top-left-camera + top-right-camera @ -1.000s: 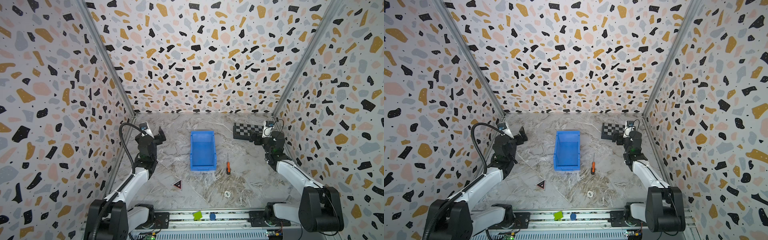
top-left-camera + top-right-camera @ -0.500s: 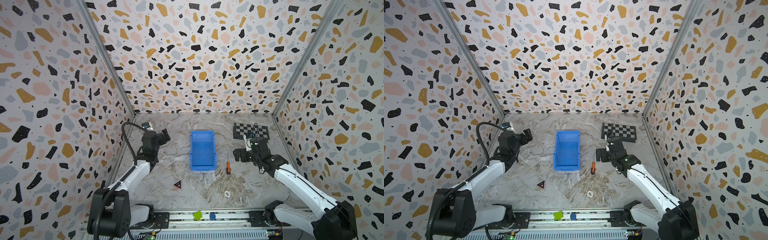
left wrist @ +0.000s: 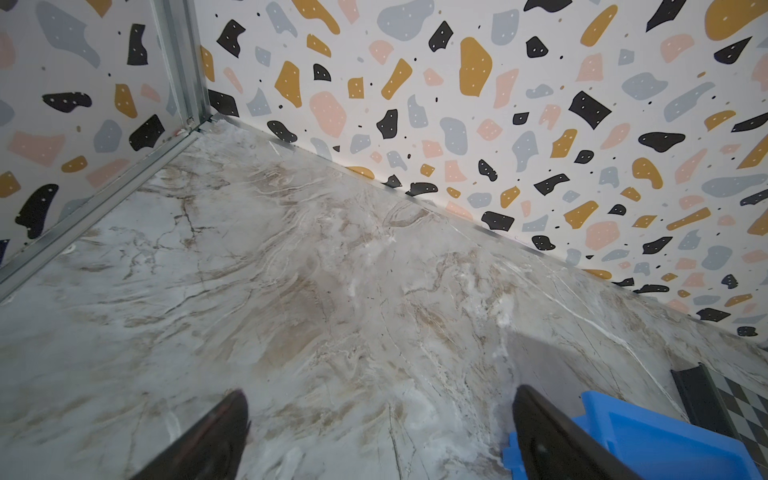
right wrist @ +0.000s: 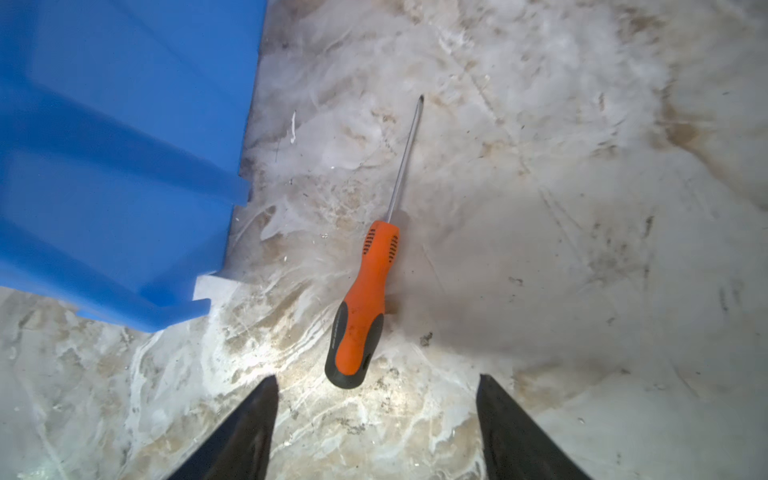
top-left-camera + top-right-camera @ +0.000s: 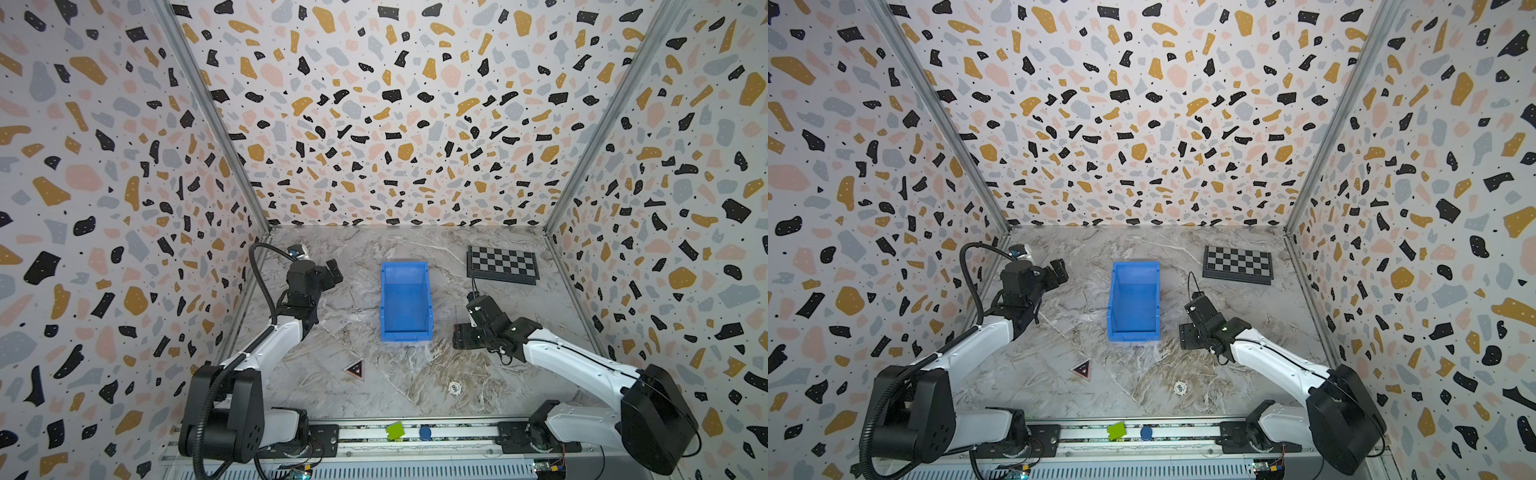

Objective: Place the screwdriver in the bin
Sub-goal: 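Raise the right arm and move the right gripper over the orange screwdriver, then lower the right gripper and close it on the orange screwdriver handle, then lift the screwdriver with the right gripper and carry it over the blue bin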

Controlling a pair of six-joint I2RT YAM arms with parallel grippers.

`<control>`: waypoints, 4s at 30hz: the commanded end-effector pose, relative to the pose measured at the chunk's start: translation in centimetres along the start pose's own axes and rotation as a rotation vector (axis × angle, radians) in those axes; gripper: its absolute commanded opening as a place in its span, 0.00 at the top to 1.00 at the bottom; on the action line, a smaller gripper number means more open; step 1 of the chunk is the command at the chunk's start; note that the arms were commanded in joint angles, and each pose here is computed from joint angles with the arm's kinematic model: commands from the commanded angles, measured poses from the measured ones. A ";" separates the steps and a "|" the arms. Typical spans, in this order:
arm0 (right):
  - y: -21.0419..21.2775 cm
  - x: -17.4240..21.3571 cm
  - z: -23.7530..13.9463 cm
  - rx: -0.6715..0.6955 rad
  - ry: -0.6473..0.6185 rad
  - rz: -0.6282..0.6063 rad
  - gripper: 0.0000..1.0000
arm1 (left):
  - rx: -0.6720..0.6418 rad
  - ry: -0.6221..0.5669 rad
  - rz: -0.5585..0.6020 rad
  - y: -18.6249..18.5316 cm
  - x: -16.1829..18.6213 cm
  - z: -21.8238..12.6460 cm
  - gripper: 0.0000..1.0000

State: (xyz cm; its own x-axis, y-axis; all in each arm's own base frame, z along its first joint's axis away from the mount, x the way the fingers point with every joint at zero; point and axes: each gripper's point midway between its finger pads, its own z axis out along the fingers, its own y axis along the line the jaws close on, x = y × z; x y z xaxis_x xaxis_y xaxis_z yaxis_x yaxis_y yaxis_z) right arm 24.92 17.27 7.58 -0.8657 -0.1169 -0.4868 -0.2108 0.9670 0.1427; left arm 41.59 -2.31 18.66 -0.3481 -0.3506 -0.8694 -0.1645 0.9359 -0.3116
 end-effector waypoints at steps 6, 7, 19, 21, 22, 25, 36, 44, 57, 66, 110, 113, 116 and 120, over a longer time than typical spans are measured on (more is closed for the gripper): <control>1.4 -0.9 2.0 0.003 0.038 -0.026 0.25 | -0.014 -0.096 0.033 -0.3 -3.3 -1.5 0.00; 1.4 -0.7 2.3 0.004 0.047 -0.030 0.26 | -0.014 -0.101 0.033 -0.3 -3.4 -1.6 0.00; 1.3 0.5 4.4 0.017 0.096 -0.048 0.45 | -0.024 -0.107 0.041 -0.1 -3.5 -1.8 0.00; 1.2 0.7 4.6 0.019 0.101 -0.051 0.46 | -0.030 -0.108 0.041 0.1 -3.5 -1.9 0.00; 1.2 0.7 4.7 0.019 0.103 -0.053 0.47 | -0.033 -0.109 0.040 0.1 -3.5 -1.9 0.00; 1.3 0.7 4.9 0.013 0.106 -0.055 0.49 | -0.042 -0.114 0.036 0.2 -3.7 -1.9 0.00; 0.7 0.8 5.5 0.010 0.119 -0.019 0.56 | -0.054 -0.125 0.041 0.1 -4.5 -1.7 0.00; -0.7 1.7 5.7 0.021 0.134 0.030 0.60 | -0.058 -0.133 0.024 0.2 -4.6 -1.6 0.00; -1.0 -0.3 4.2 0.030 0.075 0.018 0.72 | -0.085 -0.138 0.000 1.0 -4.2 -2.2 0.00; -1.8 -3.9 0.9 0.041 -0.041 0.037 0.74 | -0.097 -0.137 -0.009 1.3 -4.1 -2.8 0.00; 12.7 -12.8 -5.4 -0.174 -0.226 -0.215 0.73 | -0.036 -0.109 -0.017 -0.2 -4.6 -2.2 0.00; 14.3 -12.4 -4.5 -0.191 -0.207 -0.235 0.73 | -0.024 -0.101 -0.018 -0.5 -4.6 -1.9 0.00; 15.2 -11.7 -3.2 -0.197 -0.173 -0.241 0.73 | -0.009 -0.090 -0.021 -0.9 -4.8 -1.7 0.00; 15.8 -11.0 -1.5 -0.189 -0.128 -0.221 0.73 | 0.003 -0.090 -0.022 -1.3 -5.2 -1.8 0.00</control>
State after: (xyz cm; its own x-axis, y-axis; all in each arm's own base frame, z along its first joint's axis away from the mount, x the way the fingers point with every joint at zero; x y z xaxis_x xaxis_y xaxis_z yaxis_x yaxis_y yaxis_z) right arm 29.97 32.77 15.37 -0.7216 -0.3196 -0.6142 -0.5002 0.8540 0.1433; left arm 41.20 -1.35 22.00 -0.3015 -0.3725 -0.8777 -0.2089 0.9240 -0.3203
